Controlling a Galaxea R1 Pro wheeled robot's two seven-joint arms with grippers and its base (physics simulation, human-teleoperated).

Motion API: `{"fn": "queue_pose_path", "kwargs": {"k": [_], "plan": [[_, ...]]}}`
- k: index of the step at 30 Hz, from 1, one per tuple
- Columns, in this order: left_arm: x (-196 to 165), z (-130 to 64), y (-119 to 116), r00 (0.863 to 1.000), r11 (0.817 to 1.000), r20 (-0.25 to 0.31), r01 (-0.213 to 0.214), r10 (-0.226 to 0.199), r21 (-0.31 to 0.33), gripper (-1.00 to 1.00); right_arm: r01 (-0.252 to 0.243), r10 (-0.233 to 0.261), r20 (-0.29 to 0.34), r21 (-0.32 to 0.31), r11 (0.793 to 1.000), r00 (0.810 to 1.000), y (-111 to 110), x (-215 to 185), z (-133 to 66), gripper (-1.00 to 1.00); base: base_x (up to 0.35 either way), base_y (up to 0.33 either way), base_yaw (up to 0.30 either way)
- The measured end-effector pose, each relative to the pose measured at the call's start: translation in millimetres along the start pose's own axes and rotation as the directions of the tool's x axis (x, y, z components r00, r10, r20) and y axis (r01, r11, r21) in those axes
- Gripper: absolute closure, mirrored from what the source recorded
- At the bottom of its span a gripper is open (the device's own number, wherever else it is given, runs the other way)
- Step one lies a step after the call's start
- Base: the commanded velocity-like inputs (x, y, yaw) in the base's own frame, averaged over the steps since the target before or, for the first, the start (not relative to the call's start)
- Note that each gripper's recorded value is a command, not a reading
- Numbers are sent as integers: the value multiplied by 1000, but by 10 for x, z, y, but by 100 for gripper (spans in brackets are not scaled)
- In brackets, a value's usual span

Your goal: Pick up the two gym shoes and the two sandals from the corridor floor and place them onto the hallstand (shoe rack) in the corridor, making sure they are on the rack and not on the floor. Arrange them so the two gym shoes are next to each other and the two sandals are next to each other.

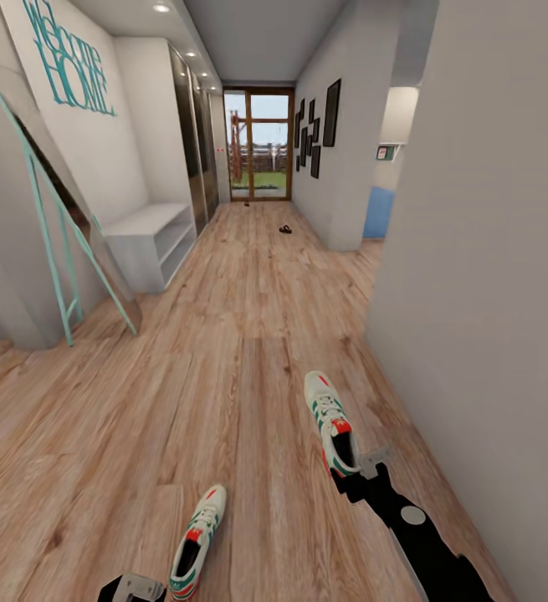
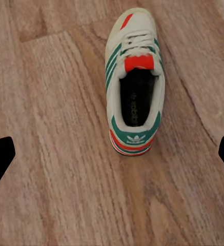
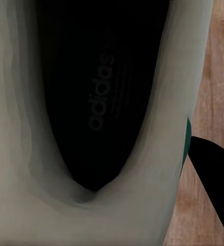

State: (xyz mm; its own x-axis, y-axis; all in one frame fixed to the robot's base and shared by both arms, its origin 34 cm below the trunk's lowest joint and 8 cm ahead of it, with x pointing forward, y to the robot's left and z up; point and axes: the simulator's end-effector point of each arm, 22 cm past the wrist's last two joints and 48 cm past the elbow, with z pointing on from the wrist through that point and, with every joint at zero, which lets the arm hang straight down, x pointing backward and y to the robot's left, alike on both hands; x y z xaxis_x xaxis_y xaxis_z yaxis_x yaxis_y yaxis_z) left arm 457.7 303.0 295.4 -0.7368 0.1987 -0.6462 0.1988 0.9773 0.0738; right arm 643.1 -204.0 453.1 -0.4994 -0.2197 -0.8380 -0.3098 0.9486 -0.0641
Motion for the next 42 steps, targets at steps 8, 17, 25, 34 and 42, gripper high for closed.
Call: {"fn": "queue_pose_path", "kwargs": {"k": [8,17,25,34,42], "plan": [[-9,4,-17,1000,1000,2,1,-1,2,-100,1,-1,-8,-3,1000,1000,10,38,1,100,310,0,0],[-22,8,-29,1000,1000,5,0,0,4,-100,2,-2,-9,-3,1000,1000,9,43,2,100,69,0,-67],[-5,-1,-14,1000,1000,4,-1,1,2,-100,2,-2,-5,-3,1000,1000,12,24,3,100,2,0,-91],[-5,53,24,1000,1000,14,16,-16,-10,-100,-5,5,-6,-4,1000,1000,36,84,30,100,0,0,-4],[-816,445,166,991,999,132,22,-17,-30,-100,-12,12,-8,-6,1000,1000,96,261,107,100,0,0,0]]}}
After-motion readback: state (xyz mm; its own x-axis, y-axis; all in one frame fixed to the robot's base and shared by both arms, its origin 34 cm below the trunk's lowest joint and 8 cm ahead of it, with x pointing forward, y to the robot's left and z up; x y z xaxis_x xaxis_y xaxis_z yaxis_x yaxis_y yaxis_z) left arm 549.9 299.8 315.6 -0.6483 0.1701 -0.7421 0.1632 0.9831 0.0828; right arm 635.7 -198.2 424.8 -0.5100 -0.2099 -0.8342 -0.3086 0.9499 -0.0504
